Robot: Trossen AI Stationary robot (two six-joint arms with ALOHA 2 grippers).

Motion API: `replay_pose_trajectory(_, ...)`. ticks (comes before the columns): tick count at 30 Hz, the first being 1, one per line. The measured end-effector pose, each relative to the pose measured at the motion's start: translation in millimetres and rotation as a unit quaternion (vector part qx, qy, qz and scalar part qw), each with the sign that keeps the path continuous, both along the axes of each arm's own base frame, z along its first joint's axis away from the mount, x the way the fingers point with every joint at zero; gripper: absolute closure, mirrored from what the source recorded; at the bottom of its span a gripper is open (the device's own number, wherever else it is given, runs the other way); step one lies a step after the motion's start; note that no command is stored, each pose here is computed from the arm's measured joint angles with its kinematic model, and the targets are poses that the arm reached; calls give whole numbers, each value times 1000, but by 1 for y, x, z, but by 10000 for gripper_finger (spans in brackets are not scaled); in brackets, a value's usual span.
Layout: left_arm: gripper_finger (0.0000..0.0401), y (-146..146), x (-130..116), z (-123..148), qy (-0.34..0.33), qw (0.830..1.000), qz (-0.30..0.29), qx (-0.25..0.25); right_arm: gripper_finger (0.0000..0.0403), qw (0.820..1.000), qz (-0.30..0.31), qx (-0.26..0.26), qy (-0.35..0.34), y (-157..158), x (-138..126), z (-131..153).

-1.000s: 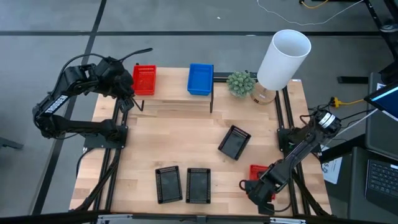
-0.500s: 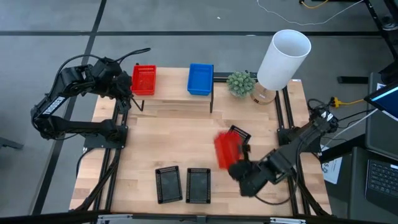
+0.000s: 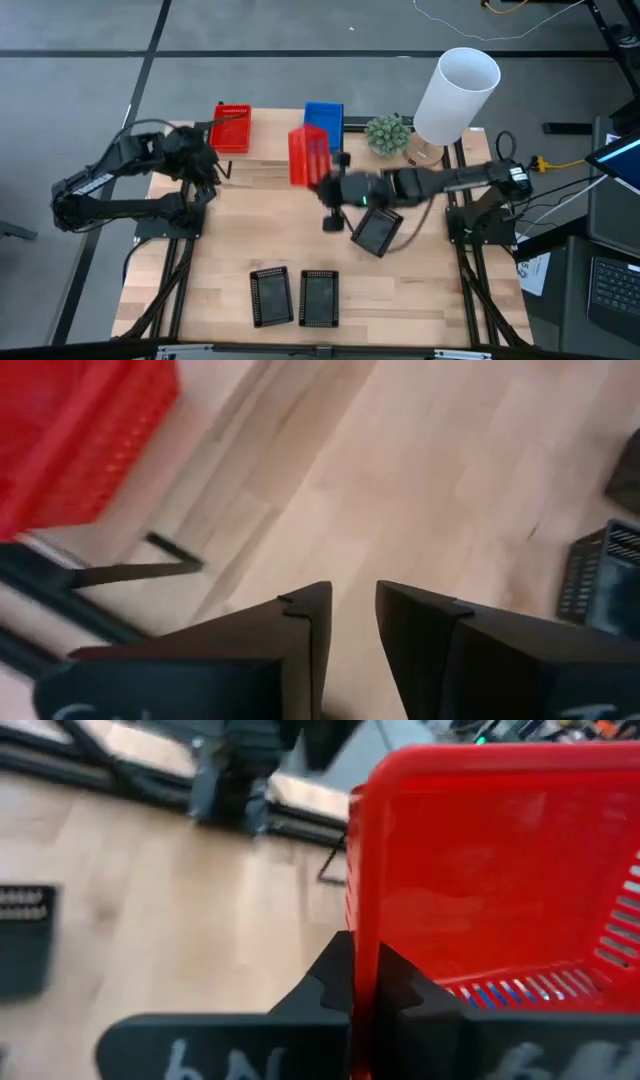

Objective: Stack baskets on shelf by color
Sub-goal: Stack the red bin on top of the stacked red bins on the shelf

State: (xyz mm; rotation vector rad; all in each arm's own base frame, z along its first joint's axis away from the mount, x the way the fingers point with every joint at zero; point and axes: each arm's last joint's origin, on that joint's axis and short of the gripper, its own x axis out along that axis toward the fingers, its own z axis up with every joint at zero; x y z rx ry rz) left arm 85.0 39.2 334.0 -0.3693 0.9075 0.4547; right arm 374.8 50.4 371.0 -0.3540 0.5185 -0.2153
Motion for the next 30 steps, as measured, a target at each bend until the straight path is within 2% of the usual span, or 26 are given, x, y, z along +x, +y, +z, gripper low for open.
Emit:
replay_pose_trajectory(6, 338, -15, -10, -13, -58, 998, -12, -16, 403, 999, -42, -4, -25, -57, 7, 6)
replay_pose_trajectory(10, 342, -22, -12, -21, -88, 995, -32, -39, 403, 998, -16, 60, -8, -73, 15, -9)
replay_pose_trajectory(13, 343, -26, -9, -25, -107, 991, -51, -59, 403, 994, 29, 97, 34, -63, 34, -38)
replay_pose_trajectory(17, 343, -29, -3, -25, -123, 988, -75, -62, 403, 989, 97, 75, 87, -36, 55, -76)
replay_pose_trajectory(20, 343, -31, 1, -25, -126, 986, -89, -62, 403, 980, 124, 97, 118, -26, 68, -104)
replay_pose_trajectory(23, 343, -32, 5, -24, -133, 985, -96, -59, 403, 971, 132, 140, 144, -28, 85, -130)
replay_pose_trajectory(27, 343, -33, 13, -22, -148, 982, -104, -57, 403, 967, 125, 141, 169, -24, 119, -141)
replay_pose_trajectory(30, 343, -34, 16, -22, -146, 981, -110, -58, 403, 959, 94, 150, 221, -20, 138, -149)
